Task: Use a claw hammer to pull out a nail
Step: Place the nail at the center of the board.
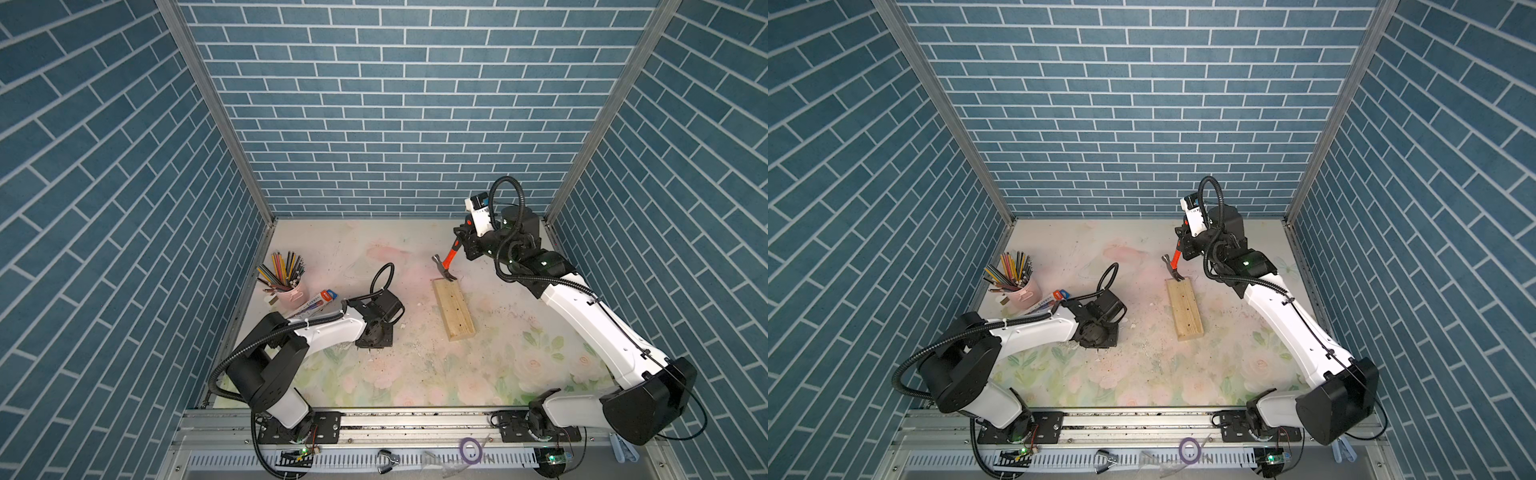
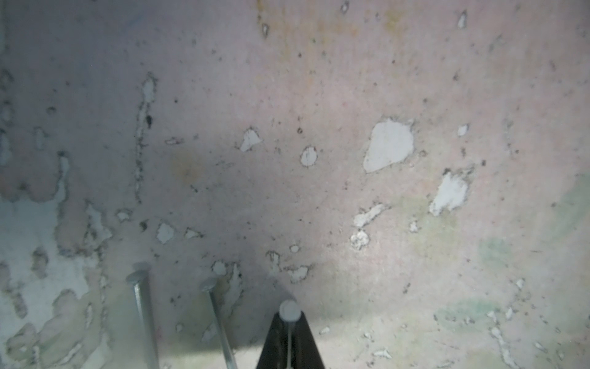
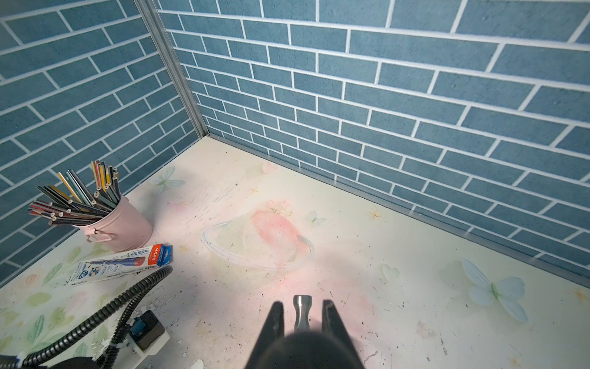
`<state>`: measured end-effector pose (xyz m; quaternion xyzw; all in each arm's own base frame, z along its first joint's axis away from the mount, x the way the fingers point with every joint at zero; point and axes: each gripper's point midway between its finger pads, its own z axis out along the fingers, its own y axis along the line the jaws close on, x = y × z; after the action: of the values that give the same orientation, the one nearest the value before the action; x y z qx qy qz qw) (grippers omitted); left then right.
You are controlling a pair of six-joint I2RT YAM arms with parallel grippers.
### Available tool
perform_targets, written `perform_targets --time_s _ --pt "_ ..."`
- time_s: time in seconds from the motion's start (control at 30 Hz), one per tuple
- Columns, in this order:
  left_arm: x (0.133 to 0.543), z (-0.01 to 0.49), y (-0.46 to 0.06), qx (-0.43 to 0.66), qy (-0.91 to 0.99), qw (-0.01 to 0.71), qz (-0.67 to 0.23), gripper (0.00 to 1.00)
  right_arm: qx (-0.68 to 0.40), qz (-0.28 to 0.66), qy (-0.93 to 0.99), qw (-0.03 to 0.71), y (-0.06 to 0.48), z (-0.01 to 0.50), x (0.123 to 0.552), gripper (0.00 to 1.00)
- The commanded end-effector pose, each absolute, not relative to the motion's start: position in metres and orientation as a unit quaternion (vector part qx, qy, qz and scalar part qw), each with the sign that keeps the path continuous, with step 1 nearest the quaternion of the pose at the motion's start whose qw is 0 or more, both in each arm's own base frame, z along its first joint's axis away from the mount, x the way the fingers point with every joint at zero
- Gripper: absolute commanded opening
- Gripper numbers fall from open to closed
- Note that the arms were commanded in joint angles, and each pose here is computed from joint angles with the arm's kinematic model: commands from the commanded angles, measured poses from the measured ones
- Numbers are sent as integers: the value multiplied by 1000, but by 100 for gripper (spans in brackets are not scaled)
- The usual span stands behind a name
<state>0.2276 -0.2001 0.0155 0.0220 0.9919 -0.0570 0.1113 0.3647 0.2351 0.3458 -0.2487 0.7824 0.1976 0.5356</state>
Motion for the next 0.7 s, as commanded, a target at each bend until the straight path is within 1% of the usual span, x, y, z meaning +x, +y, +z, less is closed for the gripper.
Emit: perform_targets --time_s 0.0,0.37,0.47,0.63,0.67 --pt "217 1 -180 11 995 97 -15 11 -251 202 729 604 236 401 368 0" --pt "217 4 -180 11 995 101 -14 14 -252 202 728 604 236 401 367 0" --pt "218 6 -181 11 994 104 -16 18 -252 201 729 604 235 400 367 0" --pt "228 19 -191 12 992 122 -37 28 -252 201 729 604 236 400 368 0" --pt "230 23 -194 15 991 127 -42 29 -253 202 728 605 236 401 367 0"
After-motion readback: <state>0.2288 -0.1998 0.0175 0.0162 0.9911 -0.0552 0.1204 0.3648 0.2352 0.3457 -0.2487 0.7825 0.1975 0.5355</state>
